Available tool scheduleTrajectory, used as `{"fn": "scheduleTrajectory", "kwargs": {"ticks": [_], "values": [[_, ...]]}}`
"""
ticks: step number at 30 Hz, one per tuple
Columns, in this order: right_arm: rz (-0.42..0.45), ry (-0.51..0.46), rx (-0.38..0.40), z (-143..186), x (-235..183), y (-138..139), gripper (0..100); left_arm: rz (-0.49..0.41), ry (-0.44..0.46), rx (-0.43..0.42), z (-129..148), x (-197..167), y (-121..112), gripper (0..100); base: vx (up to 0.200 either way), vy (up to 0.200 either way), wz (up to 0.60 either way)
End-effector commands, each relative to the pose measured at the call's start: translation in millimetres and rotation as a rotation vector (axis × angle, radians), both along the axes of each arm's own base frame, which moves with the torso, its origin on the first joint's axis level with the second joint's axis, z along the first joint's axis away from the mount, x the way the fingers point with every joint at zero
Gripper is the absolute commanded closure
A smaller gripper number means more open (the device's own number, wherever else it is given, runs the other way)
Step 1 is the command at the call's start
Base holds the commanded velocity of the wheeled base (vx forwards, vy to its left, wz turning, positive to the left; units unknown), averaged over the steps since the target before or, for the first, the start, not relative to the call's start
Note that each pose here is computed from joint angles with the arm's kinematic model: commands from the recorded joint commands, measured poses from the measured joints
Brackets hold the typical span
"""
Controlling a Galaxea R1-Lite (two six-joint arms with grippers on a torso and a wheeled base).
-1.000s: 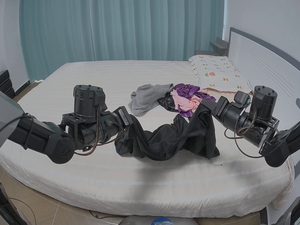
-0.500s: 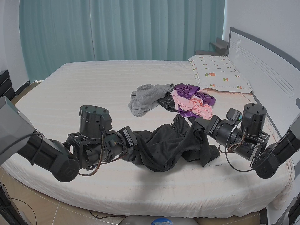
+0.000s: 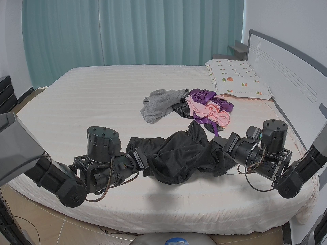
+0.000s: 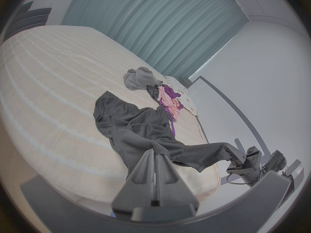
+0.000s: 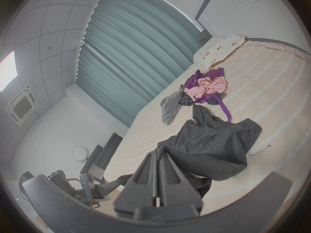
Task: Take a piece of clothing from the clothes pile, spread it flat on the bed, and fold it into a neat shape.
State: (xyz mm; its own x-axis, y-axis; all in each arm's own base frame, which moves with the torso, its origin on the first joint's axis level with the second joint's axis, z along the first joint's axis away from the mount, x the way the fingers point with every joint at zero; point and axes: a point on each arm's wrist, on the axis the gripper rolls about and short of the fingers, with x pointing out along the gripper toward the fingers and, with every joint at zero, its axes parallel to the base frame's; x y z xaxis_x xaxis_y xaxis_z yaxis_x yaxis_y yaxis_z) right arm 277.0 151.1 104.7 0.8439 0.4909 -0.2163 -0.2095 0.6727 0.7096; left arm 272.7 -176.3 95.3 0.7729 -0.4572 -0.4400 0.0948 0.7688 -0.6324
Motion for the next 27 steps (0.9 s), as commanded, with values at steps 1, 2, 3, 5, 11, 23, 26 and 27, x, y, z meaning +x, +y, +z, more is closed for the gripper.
{"fn": "scheduleTrajectory", "kwargs": {"ticks": [1,2,3,5,11,23,26,27], "values": [[0.003,0.005,-0.003,-1,-1,0,100,0.003,0.007,0.005,-2,-1,0,100,0.000,0.000,0.00],[0.003,0.005,-0.003,-1,-1,0,100,0.003,0.007,0.005,-2,-1,0,100,0.000,0.000,0.00],[0.005,0.002,-0.001,0,-1,0,100,0.002,0.009,0.008,-2,-2,1,100,0.000,0.000,0.00],[0.006,-0.004,0.003,2,-3,0,100,0.002,0.019,0.012,-5,-4,3,100,0.000,0.000,0.00],[-0.026,-0.017,-0.014,3,-4,3,100,0.007,0.011,0.005,-1,-4,4,100,0.000,0.200,0.00],[-0.033,-0.047,-0.028,9,-5,2,100,0.012,-0.021,-0.017,12,-7,8,100,0.000,0.200,0.00],[-0.051,-0.069,-0.053,11,-6,1,100,0.013,-0.025,-0.022,14,-7,9,100,0.000,0.200,0.00],[-0.054,-0.071,-0.054,12,-6,1,100,0.012,-0.026,-0.020,14,-7,9,100,0.000,0.200,0.00]]}}
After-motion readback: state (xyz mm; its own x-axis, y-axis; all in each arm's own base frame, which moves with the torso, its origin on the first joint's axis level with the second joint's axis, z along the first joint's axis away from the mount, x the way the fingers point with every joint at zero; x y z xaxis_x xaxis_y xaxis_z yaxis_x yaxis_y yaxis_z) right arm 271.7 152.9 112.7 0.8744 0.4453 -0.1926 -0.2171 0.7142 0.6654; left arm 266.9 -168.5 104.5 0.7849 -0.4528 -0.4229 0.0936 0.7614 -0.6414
